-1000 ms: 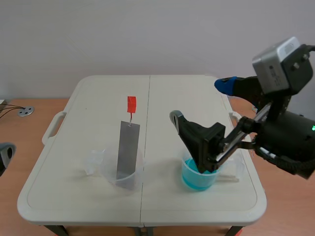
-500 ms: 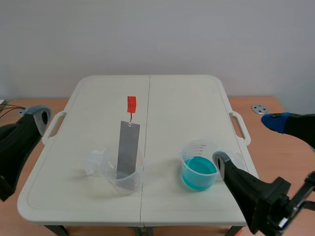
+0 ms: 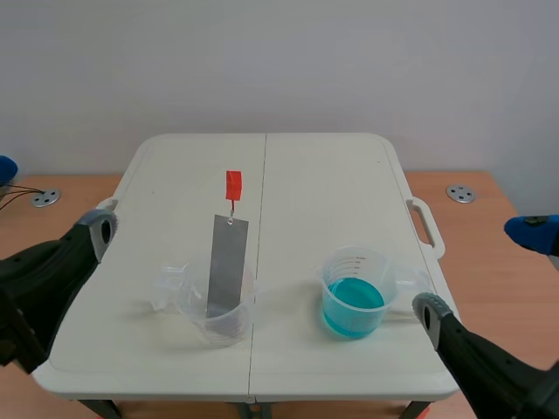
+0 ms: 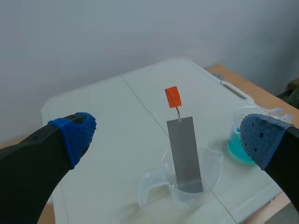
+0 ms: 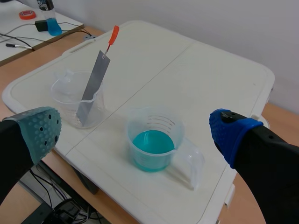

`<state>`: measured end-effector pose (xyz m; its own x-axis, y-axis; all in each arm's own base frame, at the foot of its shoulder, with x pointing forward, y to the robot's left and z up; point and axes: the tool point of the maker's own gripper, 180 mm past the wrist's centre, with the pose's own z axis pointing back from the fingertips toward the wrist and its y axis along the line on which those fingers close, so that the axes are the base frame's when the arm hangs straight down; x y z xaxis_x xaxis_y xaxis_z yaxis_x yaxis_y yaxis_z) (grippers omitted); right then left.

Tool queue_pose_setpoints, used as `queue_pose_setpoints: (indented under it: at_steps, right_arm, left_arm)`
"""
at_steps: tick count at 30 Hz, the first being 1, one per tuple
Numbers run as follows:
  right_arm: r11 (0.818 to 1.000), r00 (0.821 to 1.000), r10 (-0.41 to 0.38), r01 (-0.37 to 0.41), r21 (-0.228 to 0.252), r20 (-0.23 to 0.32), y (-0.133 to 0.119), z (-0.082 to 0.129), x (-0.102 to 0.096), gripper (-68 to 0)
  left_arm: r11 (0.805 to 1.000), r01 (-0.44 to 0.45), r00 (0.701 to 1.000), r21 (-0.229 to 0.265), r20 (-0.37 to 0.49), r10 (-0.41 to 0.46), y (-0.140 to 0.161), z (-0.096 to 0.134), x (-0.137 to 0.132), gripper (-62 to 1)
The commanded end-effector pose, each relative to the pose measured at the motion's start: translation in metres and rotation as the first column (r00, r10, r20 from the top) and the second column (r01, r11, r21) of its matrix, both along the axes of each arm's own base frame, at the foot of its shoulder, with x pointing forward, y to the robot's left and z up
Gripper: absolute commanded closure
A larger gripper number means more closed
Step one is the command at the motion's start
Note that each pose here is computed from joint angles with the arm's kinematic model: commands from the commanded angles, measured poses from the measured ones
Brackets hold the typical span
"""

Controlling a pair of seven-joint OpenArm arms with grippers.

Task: Hold the metal plate by the orange handle, dip it into the blue solution, take it out and point at it, then put the plate back in the beaker on the left.
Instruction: 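Return to the home posture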

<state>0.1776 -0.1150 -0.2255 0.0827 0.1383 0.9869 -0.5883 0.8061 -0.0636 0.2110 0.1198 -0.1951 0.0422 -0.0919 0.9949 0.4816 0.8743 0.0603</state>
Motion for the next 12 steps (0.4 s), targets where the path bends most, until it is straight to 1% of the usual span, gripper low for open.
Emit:
queue_pose_setpoints:
  at_steps: [1, 6, 10, 12]
  right_arm:
    - [1.000, 0.999, 0.007, -0.007, 0.011, 0.036, 0.002, 0.010, 0.004, -66.3]
    - [1.000, 1.000, 0.006, -0.006, -0.003, 0.021, 0.002, 0.006, 0.005, -66.3]
    - [1.000, 1.000, 0.004, -0.004, -0.021, -0.004, 0.001, 0.001, 0.004, -66.3]
    - [1.000, 1.000, 0.003, -0.004, -0.022, -0.005, 0.001, 0.001, 0.004, -66.3]
  left_arm:
    - [1.000, -0.007, 1.000, -0.007, -0.001, 0.007, 0.002, 0.001, 0.000, -62.3]
    - [1.000, -0.008, 0.999, 0.010, -0.033, 0.009, 0.002, -0.006, -0.001, -62.3]
    - [1.000, -0.009, 0.998, 0.023, -0.056, 0.011, 0.003, -0.010, -0.001, -62.3]
    - [1.000, -0.010, 0.998, 0.029, -0.067, 0.012, 0.003, -0.013, -0.002, -62.3]
